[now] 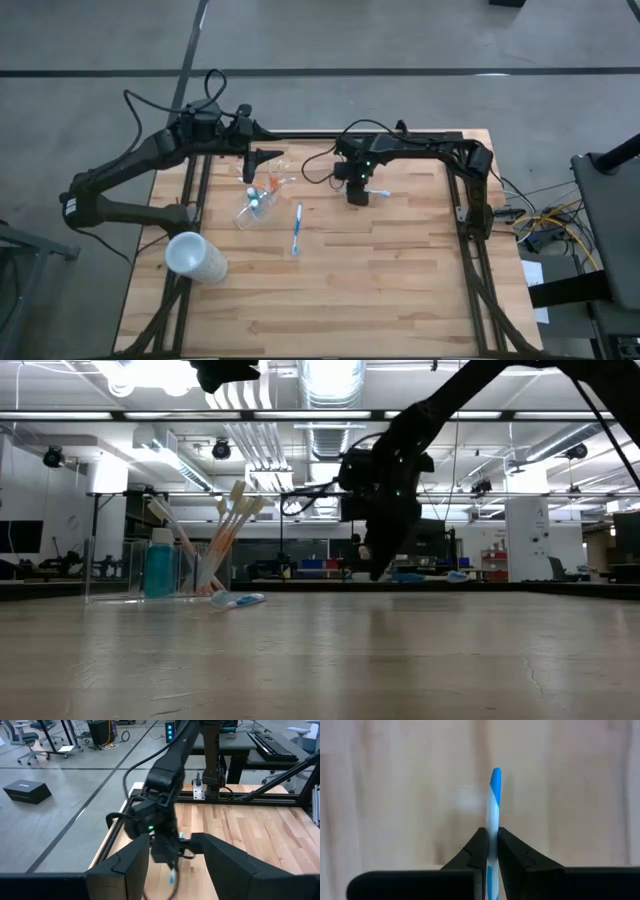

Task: Pick & Place toothbrushing station
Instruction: Put the top blue toothbrush into the transparent organizer

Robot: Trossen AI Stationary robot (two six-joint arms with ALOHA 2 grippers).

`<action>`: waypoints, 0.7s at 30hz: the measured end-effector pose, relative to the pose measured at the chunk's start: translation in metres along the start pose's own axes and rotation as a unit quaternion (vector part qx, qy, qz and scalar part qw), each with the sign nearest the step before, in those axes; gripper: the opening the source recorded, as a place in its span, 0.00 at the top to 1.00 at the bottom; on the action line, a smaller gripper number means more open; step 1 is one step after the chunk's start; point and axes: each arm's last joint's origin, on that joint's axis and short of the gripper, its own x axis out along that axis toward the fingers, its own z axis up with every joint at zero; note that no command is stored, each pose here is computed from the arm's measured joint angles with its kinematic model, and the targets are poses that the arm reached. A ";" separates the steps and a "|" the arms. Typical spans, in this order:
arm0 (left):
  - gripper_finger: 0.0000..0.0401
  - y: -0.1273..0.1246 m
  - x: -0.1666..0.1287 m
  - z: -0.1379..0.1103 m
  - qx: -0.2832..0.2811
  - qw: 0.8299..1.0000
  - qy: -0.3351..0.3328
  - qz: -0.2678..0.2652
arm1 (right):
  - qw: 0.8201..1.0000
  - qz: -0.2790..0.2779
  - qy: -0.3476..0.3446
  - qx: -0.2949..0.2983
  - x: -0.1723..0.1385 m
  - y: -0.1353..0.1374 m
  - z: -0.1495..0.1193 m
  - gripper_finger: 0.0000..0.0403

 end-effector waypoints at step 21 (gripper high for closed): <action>0.52 0.000 0.000 0.000 0.000 1.000 0.000 0.000 | 0.935 0.053 -0.024 -0.350 -0.007 0.136 0.018 0.94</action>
